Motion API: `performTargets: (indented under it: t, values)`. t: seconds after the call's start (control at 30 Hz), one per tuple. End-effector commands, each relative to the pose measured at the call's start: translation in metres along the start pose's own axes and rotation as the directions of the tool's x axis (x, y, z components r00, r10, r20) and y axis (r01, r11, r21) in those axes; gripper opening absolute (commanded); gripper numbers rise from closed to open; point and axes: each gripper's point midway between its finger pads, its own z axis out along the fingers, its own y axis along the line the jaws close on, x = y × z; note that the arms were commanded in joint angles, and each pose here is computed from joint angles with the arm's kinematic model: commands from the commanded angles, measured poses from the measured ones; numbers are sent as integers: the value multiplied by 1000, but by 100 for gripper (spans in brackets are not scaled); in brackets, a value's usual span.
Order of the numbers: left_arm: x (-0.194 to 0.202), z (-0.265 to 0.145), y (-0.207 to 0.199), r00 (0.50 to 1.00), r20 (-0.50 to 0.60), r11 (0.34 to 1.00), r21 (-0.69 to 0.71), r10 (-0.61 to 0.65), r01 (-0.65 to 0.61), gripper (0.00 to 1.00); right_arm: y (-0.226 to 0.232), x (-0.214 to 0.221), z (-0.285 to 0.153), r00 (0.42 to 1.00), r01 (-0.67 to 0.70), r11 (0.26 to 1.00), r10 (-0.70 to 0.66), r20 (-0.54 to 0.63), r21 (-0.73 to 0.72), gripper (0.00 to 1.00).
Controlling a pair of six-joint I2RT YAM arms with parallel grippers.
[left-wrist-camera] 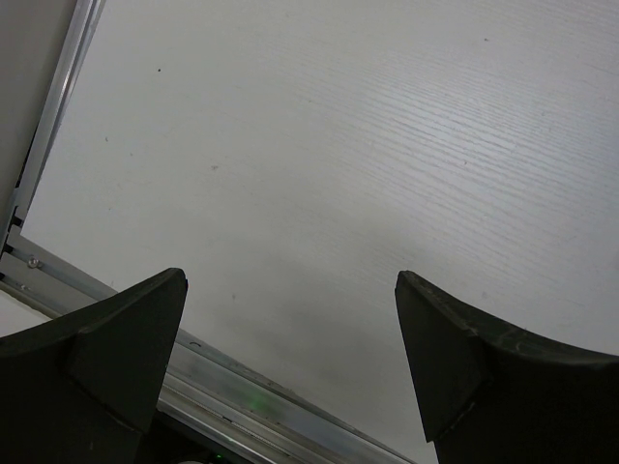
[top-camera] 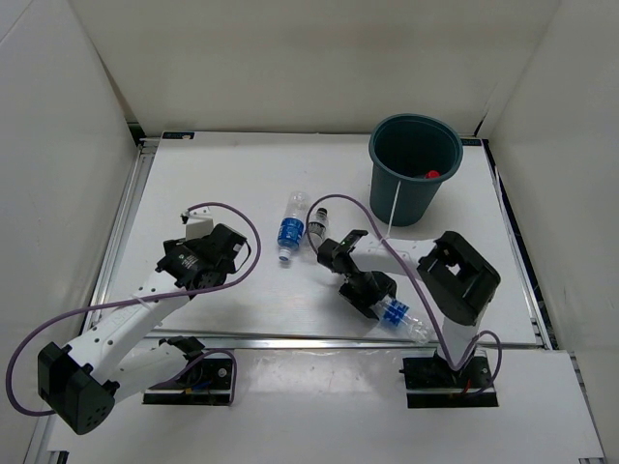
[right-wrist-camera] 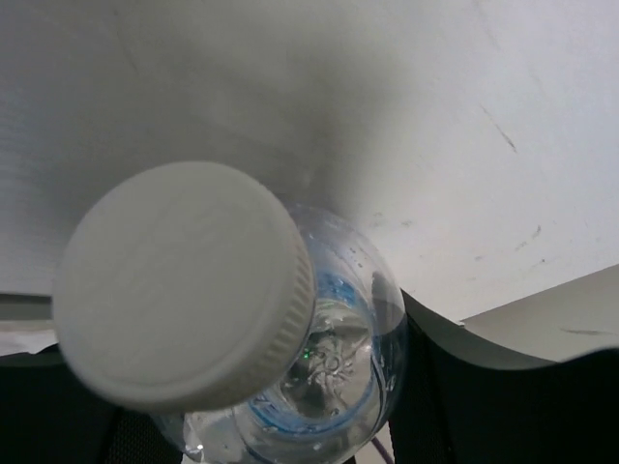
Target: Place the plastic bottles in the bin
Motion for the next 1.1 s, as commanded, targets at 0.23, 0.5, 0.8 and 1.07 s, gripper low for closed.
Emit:
performTargets:
  t: [0.23, 0.5, 0.8, 1.07]
  values:
    - [-4, -3, 3, 1000, 14, 1000, 0, -7, 7, 100, -68, -59, -229, 769, -315, 948, 226, 597, 47, 30]
    - [-4, -2, 1, 1000, 14, 1000, 0, -7, 7, 100, -237, -72, -463, 91, -661, 750, 50, 995, 23, 27]
    - [-2, 0, 2, 1000, 6, 1000, -19, 4, -4, 100, -358, -79, -445, -67, -777, 615, 128, 990, -132, 16]
    - [0, 4, 0, 999, -19, 998, -54, 38, -39, 100, -394, -122, -372, -148, -691, 629, 360, 921, -356, 47]
